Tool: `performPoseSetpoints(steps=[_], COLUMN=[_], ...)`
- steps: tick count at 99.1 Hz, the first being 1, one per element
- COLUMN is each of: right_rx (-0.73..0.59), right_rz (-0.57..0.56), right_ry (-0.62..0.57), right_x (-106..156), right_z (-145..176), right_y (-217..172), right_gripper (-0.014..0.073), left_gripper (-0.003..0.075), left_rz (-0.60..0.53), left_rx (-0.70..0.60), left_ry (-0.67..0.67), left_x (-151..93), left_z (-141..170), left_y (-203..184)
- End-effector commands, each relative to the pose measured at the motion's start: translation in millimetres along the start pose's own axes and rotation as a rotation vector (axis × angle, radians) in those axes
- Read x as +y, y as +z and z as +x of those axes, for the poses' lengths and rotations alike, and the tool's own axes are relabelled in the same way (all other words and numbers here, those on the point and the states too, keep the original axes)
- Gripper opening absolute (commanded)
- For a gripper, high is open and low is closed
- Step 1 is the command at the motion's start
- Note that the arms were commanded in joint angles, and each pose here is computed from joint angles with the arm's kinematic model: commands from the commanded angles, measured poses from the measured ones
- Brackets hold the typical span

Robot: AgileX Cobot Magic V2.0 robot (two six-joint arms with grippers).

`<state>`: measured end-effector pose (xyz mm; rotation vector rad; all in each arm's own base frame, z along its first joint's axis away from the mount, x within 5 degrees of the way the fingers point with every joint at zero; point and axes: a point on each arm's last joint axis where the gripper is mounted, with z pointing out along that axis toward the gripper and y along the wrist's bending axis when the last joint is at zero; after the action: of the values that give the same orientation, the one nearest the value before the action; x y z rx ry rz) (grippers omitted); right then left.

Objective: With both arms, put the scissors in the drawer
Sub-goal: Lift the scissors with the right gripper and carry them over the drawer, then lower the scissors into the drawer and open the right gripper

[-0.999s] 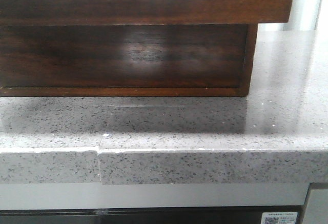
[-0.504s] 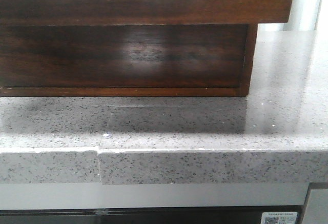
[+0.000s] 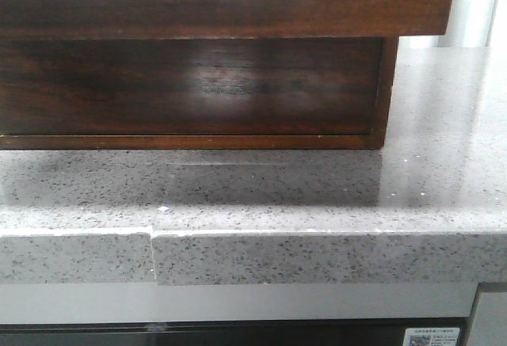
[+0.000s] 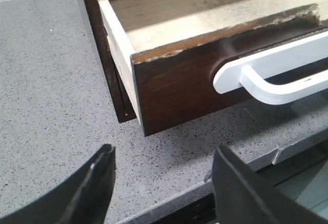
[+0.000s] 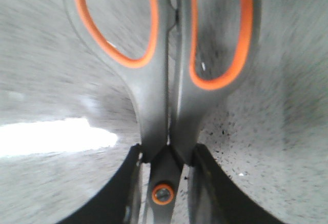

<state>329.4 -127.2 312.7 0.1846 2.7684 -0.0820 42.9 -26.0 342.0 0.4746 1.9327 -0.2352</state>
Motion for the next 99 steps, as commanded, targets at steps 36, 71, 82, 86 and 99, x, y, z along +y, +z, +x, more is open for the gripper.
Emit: performPoseSetpoints(steps=[36,71,82,86,99], right_rx=[-0.773,-1.011,-1.006,-0.997,-0.932], right_rz=[-0.163,-0.507,-0.552,-0.536,-0.425], right_ry=[-0.460,-1.034,-1.186,-1.236,-1.382], right_x=[105.8,190.4,216.8,226.2,257.9], right_z=[31.5,94.7,101.1,102.6,100.3], right_y=[-238.8,-297.6,-293.3,-290.1,-269.9], right_gripper=[-0.0001,0.0000,0.0000,0.0000,0.0000], left_gripper=[0.0386,0.0386,0.0386,0.0386,0.0386], left_rz=[-0.003,-0.007,-0.007,-0.007,-0.007], left_rx=[-0.088,-0.104,-0.104,-0.104,-0.104], left_ry=[-0.012,-0.012,-0.012,-0.012,-0.012], left_x=[0.8,1.2,1.2,1.2,1.2], left_z=[-12.9,-14.4,-14.4,-14.4,-14.4], left_y=[-3.0,-3.1,-3.1,-3.1,-3.1])
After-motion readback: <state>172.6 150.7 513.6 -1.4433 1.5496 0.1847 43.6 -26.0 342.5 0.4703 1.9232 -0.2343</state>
